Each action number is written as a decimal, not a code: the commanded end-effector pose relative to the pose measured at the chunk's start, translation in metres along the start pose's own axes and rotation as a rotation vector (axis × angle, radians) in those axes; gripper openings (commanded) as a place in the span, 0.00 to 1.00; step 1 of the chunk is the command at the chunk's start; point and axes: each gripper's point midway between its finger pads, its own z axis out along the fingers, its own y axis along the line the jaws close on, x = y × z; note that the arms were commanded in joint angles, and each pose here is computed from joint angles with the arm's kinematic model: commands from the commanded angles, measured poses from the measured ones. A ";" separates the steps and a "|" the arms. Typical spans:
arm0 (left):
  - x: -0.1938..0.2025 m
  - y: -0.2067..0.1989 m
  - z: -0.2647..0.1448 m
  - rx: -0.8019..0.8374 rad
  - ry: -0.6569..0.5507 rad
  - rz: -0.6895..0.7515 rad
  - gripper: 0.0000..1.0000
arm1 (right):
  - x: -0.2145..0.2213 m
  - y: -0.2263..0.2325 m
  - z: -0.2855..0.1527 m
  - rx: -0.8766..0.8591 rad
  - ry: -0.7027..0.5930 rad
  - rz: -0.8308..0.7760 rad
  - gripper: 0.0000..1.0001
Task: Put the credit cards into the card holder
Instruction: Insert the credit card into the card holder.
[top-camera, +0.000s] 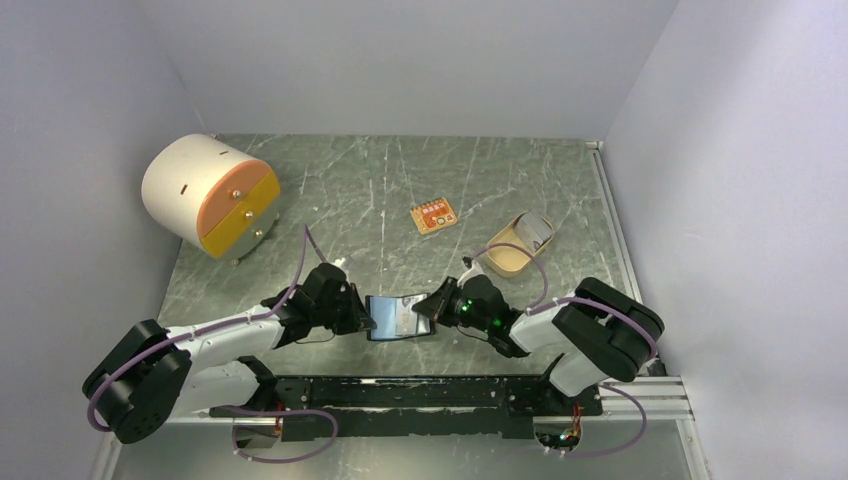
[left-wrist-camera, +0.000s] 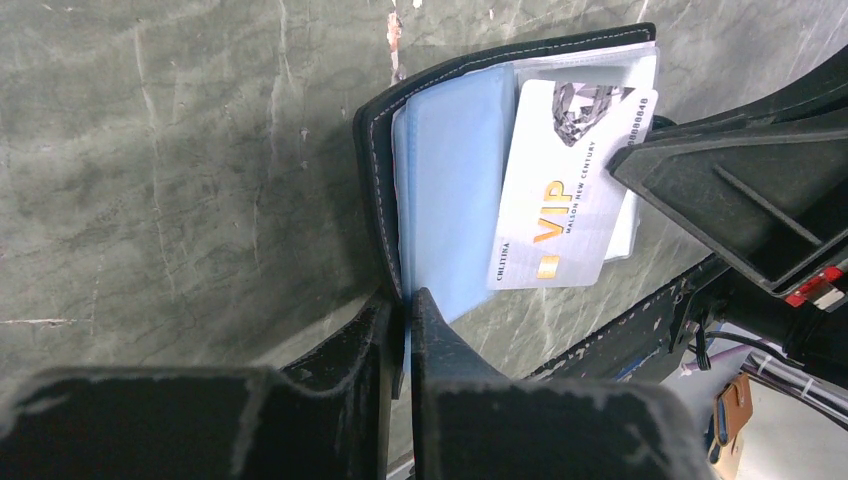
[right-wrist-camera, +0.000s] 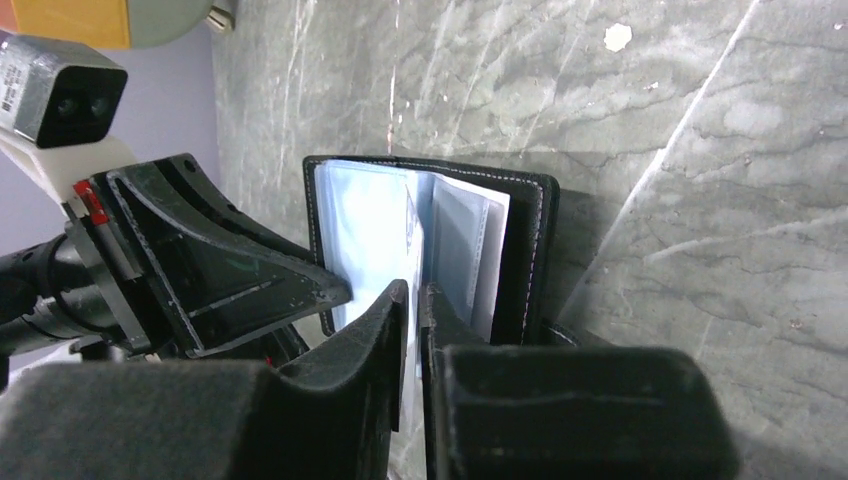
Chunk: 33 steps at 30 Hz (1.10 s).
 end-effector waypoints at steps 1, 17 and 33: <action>-0.004 0.000 0.000 0.001 -0.016 0.000 0.12 | 0.006 -0.009 0.001 0.046 0.024 -0.012 0.17; -0.009 -0.003 -0.001 -0.002 -0.026 0.007 0.12 | 0.015 -0.017 0.010 0.141 0.088 -0.087 0.17; -0.009 -0.004 -0.002 0.000 -0.028 0.011 0.11 | 0.013 -0.036 0.001 0.262 0.056 -0.056 0.11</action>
